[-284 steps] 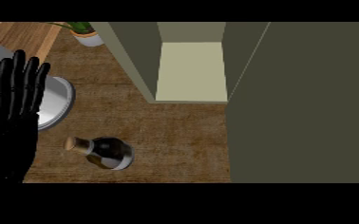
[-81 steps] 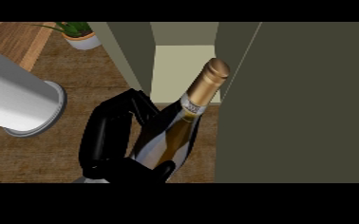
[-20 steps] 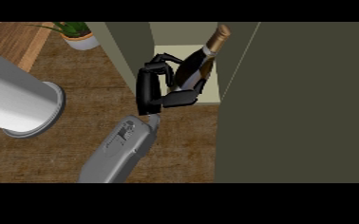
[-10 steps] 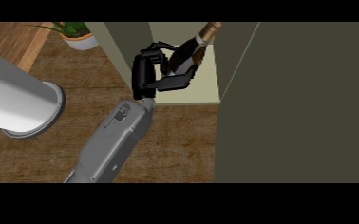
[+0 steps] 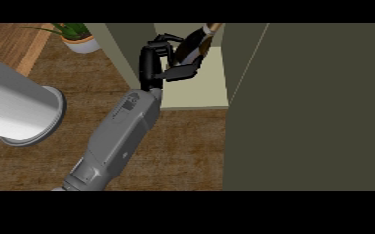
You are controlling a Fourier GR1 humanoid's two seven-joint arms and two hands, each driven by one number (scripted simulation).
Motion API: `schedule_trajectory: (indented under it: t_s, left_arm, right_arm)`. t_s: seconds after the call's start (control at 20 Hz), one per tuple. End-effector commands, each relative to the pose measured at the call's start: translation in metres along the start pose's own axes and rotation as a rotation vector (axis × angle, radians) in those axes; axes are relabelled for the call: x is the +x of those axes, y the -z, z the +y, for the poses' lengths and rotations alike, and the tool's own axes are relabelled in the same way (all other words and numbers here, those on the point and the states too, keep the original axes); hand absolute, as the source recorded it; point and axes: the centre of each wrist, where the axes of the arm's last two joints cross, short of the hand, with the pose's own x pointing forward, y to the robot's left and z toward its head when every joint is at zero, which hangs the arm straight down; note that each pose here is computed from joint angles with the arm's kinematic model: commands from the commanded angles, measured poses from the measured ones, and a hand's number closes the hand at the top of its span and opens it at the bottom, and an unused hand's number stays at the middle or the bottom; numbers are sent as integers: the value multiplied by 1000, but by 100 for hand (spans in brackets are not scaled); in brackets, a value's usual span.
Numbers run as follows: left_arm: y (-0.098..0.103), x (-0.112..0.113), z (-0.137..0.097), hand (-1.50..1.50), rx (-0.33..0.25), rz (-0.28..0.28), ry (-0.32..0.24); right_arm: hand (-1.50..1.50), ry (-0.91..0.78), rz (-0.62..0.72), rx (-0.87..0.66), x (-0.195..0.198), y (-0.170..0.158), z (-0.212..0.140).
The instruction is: Pick up the wine, place it into the cabinet and close the cabinet
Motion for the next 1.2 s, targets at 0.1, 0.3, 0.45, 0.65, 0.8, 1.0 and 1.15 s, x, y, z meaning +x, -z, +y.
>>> schedule_trajectory:
  t_s: [0.1, 0.3, 0.45, 0.65, 0.8, 1.0, 1.15]
  left_arm:
    - [12, 2, -6, 150, 21, -68, 64]
    - [25, -1, -3, 150, 62, -90, 70]
    - [29, -2, -3, 150, 65, -77, 61]
    - [42, 10, -11, 150, 81, -29, 27]
    - [38, -4, 7, 150, 113, 8, -45]
    - [36, -10, 11, 150, 151, 9, -92]
    - [34, -9, 3, 150, 149, 33, -110]
  right_arm:
    - [-150, 13, -40, 26, 26, -21, 5]
    - [-150, 37, -54, 34, 26, -16, 12]
    - [-150, 37, -52, 17, 22, -17, 9]
    - [-150, 48, -65, 48, 7, -10, 7]
    - [-150, 53, -48, 45, 8, -16, 8]
    - [-150, 39, -48, 55, 16, -6, 12]
    - [-150, 45, -59, 50, 11, -9, 14]
